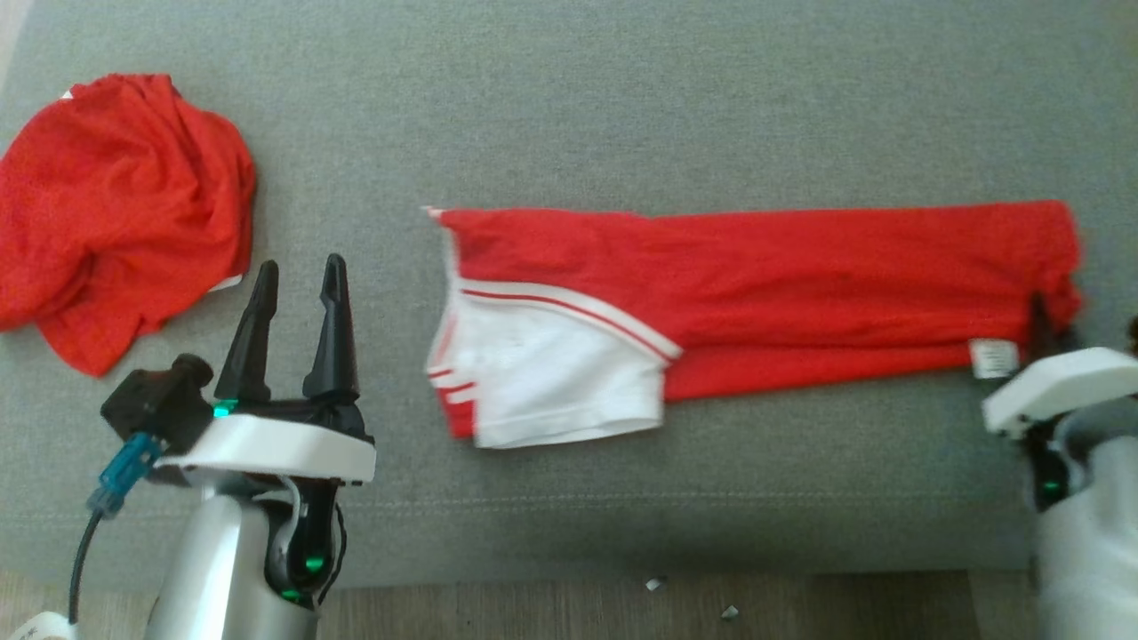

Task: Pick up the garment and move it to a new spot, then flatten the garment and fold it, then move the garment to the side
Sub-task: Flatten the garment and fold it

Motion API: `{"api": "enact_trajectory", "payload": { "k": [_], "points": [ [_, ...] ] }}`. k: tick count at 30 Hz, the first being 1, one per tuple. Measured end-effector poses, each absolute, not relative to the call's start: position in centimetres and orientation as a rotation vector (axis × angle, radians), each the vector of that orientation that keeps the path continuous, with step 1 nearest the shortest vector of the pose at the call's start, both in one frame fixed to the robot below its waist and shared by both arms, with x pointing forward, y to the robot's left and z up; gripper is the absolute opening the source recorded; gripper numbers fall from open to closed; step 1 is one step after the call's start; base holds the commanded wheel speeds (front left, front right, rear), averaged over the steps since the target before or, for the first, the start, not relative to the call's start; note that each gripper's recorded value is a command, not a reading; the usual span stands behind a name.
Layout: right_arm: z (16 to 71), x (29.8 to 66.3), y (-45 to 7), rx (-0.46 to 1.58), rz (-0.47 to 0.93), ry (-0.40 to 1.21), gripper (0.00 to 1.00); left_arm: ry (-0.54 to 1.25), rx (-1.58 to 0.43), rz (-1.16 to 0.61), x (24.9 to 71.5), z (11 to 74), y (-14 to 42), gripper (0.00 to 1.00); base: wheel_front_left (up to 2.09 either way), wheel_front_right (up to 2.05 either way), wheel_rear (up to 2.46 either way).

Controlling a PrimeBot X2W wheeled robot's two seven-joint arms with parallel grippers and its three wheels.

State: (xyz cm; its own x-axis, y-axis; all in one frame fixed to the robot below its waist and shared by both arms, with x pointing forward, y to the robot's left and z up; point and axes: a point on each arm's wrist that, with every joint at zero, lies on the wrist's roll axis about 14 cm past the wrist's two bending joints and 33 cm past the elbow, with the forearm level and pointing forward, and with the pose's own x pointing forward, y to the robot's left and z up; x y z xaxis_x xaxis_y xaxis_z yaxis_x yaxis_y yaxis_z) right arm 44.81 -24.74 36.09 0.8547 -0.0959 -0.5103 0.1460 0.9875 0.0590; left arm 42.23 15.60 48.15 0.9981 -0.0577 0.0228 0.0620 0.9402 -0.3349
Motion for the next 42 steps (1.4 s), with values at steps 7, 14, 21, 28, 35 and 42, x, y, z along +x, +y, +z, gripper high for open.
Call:
{"api": "enact_trajectory", "payload": {
  "k": [7,14,21,28,35,42],
  "points": [
    [38.9,45.6,-30.3,-0.049,-0.208,0.473,0.00,-0.024,-0.340,-0.054,42.2,48.6,15.7,1.00,0.00,0.00,0.00],
    [40.6,45.6,-32.4,-0.090,-0.266,0.439,0.00,-0.039,-0.339,-0.053,42.0,49.1,15.9,1.00,0.00,0.00,0.00],
    [41.4,46.3,-28.2,-0.081,-0.183,0.394,0.00,-0.054,-0.340,-0.058,41.5,49.8,15.8,1.00,0.00,0.00,0.00],
    [44.0,47.6,-21.3,-0.034,-0.025,0.303,0.00,-0.059,-0.345,-0.067,40.7,50.1,15.4,1.00,0.00,0.00,0.00],
    [45.6,46.4,-14.5,0.016,0.166,0.271,0.00,-0.067,-0.353,-0.071,40.2,50.5,15.2,1.00,0.00,0.00,0.00],
    [46.7,44.4,-7.5,0.122,0.369,0.261,0.00,-0.068,-0.359,-0.052,40.0,50.6,15.7,1.00,0.00,0.00,0.00]
  ]
}}
